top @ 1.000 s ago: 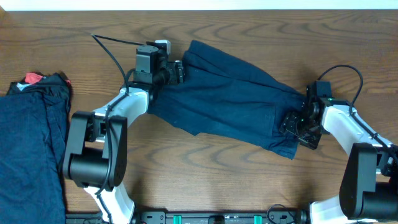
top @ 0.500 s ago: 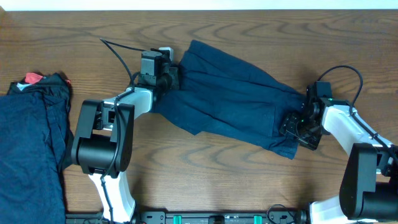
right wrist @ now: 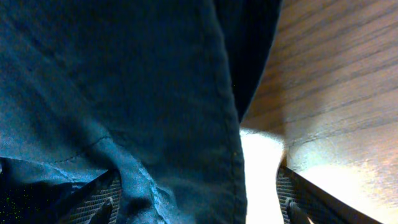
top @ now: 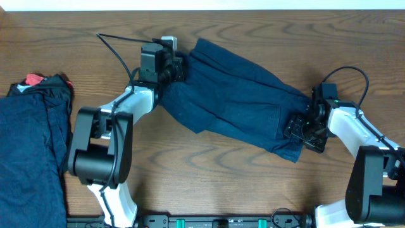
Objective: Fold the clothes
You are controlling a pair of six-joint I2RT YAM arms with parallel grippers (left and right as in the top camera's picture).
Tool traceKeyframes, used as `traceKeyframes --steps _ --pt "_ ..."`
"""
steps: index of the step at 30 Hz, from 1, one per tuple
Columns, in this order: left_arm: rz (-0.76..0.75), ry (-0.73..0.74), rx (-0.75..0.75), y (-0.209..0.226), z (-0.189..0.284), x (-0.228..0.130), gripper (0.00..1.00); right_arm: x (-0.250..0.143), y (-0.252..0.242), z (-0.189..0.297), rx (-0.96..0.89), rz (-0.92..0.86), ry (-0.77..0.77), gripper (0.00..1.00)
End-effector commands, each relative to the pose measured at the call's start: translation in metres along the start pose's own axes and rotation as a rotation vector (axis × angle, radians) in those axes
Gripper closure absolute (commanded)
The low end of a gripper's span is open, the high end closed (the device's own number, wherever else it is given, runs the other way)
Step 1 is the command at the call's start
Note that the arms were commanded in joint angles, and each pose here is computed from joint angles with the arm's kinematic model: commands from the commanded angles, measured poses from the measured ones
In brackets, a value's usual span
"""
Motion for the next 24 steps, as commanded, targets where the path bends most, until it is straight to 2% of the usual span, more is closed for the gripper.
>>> traceKeyframes --steps 1,6,8,9,11,12,13,16,17,20,21,22,23,24 --pt "-0.046 -0.111 -0.054 -0.02 0.016 0.04 0.94 -0.001 -0.001 -0.003 -0.012 0.021 -0.005 0.22" --pt "-0.101 -0.174 -0.075 -0.037 0.018 0.051 0.94 -0.001 0.0 -0.003 -0.01 0.022 -0.009 0.21" --pt "-0.127 -0.191 -0.074 -0.043 0.017 0.052 0.83 -0.001 -0.001 -0.003 -0.011 0.021 -0.006 0.21" --pt "-0.138 -0.2 -0.065 -0.045 0.016 0.053 0.67 -0.001 -0.001 -0.003 -0.012 0.022 -0.005 0.21" --pt "-0.177 -0.216 -0.057 -0.051 0.014 0.054 0.27 -0.001 -0.001 -0.003 -0.01 0.022 -0.005 0.22" --pt "-0.192 -0.218 -0.058 -0.054 0.012 0.053 0.12 -0.002 0.0 -0.003 -0.007 0.021 -0.001 0.22" --pt "-0.192 -0.217 -0.051 -0.055 0.011 0.052 0.02 -0.002 0.0 -0.003 -0.003 0.021 0.004 0.21" --pt "-0.182 -0.201 -0.06 -0.059 0.011 0.05 0.02 -0.003 0.001 -0.003 0.012 0.043 0.009 0.3" --pt "-0.173 -0.193 -0.062 -0.059 0.011 0.049 0.0 -0.002 0.001 -0.003 0.012 0.047 0.007 0.3" --pt "-0.155 -0.123 -0.055 -0.057 0.012 0.039 0.01 0.002 0.002 -0.003 0.017 0.046 -0.016 0.09" --pt "-0.15 -0.094 -0.059 -0.057 0.012 0.035 0.01 0.004 0.003 -0.002 0.025 0.044 -0.027 0.09" --pt "-0.142 -0.058 -0.072 -0.057 0.012 0.029 0.01 0.008 0.003 -0.002 0.034 0.042 -0.041 0.14" --pt "-0.133 -0.019 -0.086 -0.058 0.011 0.023 0.01 0.011 0.004 -0.001 0.044 0.042 -0.057 0.22" --pt "-0.125 0.013 -0.101 -0.059 0.011 0.018 0.01 0.014 0.006 0.0 0.061 0.05 -0.069 0.37"
Point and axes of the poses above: each gripper's point midway between its finger pads, its own z axis back along the fingers, its own y axis along the line the jaws close on, x = y × z, the point moved 8 cm from there along z, back along the fingers, and after that the axes turned 9 degrees about -z, right-handed, at the moved point
